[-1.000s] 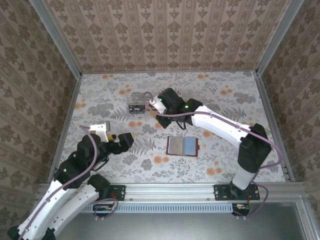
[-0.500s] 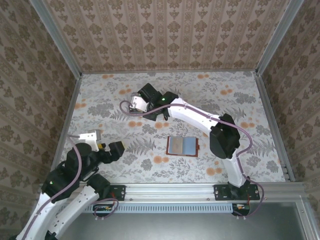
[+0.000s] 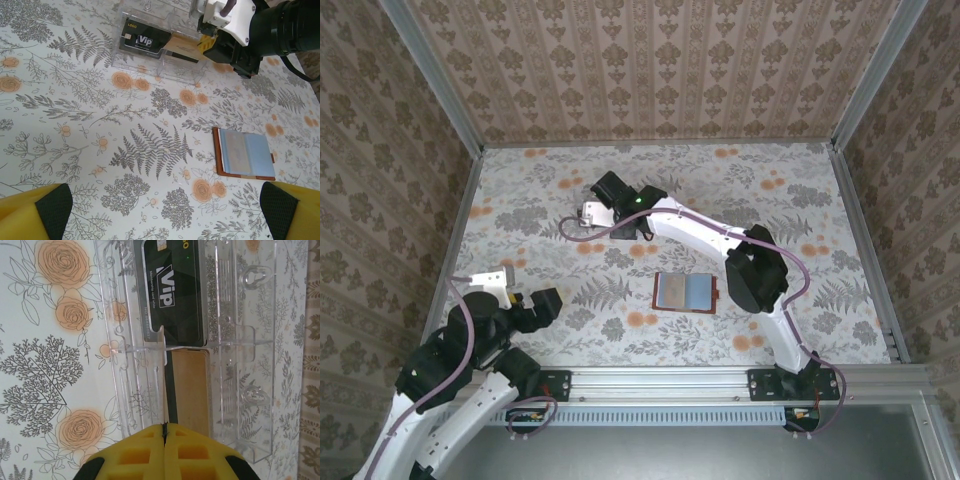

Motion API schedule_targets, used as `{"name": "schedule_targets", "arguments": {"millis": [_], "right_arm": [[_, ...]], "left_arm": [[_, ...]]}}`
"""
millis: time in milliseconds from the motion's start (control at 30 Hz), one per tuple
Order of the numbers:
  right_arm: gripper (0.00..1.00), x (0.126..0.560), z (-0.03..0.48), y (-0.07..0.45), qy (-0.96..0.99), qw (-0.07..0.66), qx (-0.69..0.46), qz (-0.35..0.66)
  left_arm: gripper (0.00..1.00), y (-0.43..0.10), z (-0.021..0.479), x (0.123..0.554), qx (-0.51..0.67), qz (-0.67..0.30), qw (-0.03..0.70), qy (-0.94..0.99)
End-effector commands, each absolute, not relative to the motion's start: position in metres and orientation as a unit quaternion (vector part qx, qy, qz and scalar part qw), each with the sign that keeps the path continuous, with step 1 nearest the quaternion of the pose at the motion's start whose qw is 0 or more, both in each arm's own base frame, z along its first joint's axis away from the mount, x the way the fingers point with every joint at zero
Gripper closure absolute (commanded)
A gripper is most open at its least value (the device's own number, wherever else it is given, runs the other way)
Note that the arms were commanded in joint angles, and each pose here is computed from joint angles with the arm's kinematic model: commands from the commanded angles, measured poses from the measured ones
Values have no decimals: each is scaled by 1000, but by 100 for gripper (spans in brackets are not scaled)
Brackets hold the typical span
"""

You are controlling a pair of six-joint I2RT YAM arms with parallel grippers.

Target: Take the credit cards out of the card holder

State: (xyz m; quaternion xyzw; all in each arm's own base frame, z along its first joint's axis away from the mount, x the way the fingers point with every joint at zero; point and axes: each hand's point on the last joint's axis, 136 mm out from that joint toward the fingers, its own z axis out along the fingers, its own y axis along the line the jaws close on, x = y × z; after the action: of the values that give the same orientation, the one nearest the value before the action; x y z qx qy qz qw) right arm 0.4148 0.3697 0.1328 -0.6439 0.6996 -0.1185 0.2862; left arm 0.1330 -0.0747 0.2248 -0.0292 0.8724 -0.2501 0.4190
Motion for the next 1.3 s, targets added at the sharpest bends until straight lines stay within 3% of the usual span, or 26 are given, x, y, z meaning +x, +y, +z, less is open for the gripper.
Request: {"name": "schedule_targets", "arguments": {"millis": [0,1267], "right_arm": [[100,427,135,365,693,290,-644,-143],[100,448,88,342,715,262,-630,-152]], "left_arm": [[0,-69,231,134,-36,-240,428,871],[0,-76,221,143,-33,-229,417,879]]}}
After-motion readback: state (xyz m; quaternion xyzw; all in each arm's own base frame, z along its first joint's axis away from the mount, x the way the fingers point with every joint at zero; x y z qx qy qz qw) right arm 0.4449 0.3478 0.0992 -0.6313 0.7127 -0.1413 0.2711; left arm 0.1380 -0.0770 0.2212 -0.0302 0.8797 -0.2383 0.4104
